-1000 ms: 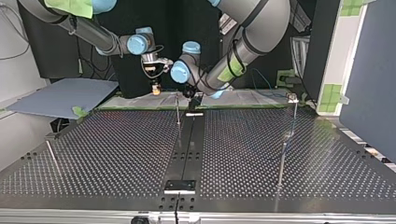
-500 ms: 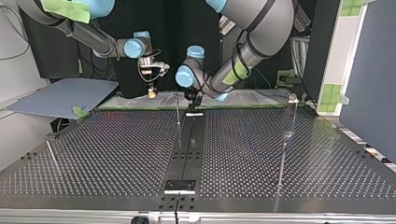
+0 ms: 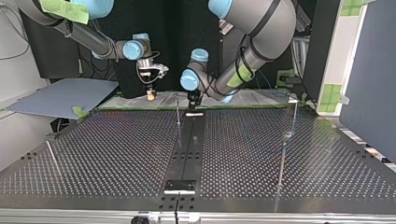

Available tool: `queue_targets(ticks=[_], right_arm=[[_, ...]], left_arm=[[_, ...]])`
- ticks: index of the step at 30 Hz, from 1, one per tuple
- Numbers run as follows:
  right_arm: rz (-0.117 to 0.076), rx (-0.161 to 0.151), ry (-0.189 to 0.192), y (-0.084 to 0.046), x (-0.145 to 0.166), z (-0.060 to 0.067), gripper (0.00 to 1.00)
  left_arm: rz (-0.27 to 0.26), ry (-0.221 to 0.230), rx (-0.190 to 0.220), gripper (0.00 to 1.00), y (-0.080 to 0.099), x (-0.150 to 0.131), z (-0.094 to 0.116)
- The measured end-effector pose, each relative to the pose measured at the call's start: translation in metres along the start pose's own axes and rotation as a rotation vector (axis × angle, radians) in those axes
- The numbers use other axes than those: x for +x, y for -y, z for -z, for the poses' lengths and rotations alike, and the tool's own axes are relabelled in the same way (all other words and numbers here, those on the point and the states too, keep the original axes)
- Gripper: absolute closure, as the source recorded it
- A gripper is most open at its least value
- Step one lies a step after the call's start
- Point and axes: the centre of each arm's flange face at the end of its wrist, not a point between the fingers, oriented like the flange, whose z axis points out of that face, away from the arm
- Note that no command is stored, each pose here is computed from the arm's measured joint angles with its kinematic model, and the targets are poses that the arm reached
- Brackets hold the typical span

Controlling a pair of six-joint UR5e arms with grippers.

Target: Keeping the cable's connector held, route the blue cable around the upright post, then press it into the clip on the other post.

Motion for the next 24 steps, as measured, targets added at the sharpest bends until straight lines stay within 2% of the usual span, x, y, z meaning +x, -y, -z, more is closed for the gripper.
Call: queue_targets(ticks=[12, 19, 24], right_arm=[[-0.002, -0.01, -0.013, -0.005, 0.004, -0.007, 1.0], [-0.004, -0.017, -0.026, -0.011, 0.009, -0.014, 1.0], [-0.009, -0.027, -0.033, -0.019, 0.013, -0.02, 1.0]], left_arm=[[0.009, -0.005, 0.017, 1.0, -0.007, 0.007, -0.008], [0.018, -0.004, 0.027, 1.0, -0.012, 0.005, -0.011], [0.04, 0.001, 0.024, 1.0, -0.021, -0.003, -0.02]])
